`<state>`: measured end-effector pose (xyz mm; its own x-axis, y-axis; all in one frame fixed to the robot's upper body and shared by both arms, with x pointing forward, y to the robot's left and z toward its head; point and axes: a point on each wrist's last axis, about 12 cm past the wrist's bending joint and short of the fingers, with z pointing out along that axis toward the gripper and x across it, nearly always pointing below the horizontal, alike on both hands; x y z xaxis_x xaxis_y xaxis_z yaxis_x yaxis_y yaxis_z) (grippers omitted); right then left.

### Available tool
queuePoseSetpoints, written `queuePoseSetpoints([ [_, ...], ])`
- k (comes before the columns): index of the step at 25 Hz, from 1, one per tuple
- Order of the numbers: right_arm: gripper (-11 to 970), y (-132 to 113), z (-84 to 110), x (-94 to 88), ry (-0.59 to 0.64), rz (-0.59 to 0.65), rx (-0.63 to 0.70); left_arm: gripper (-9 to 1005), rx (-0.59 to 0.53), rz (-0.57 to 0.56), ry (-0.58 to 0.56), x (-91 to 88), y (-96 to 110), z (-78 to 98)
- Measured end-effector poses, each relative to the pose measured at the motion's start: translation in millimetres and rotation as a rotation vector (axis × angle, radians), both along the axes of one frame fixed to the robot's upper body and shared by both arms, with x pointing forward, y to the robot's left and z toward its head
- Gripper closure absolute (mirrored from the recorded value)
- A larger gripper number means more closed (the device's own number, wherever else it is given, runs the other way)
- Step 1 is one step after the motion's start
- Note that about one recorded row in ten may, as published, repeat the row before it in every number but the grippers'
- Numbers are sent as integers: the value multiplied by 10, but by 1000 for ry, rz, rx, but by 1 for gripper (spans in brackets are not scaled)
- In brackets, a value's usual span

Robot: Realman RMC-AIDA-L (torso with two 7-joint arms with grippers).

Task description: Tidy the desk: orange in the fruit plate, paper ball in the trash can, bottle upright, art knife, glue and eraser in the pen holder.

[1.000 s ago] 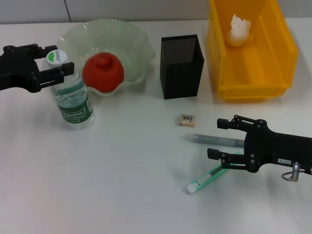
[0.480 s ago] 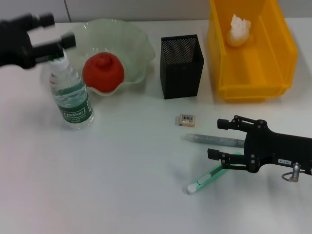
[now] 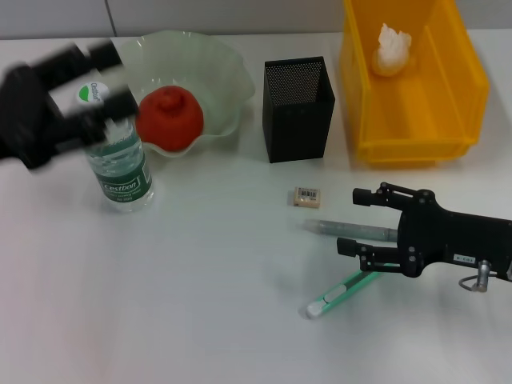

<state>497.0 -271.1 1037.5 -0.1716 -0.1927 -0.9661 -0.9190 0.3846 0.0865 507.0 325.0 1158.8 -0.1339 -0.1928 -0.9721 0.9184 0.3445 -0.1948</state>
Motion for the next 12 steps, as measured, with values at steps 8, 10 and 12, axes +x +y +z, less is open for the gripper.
queuePoseSetpoints([
  [8,142,48,81,97,22,15,21,221,84,-88,8,-205,-228,-546],
  [10,142,54,95,117,27,17,22,221,168,-117,12,-288,-338,-794],
  [12,142,64,111,140,37,19,25,222,217,-130,0,-348,-393,-926],
])
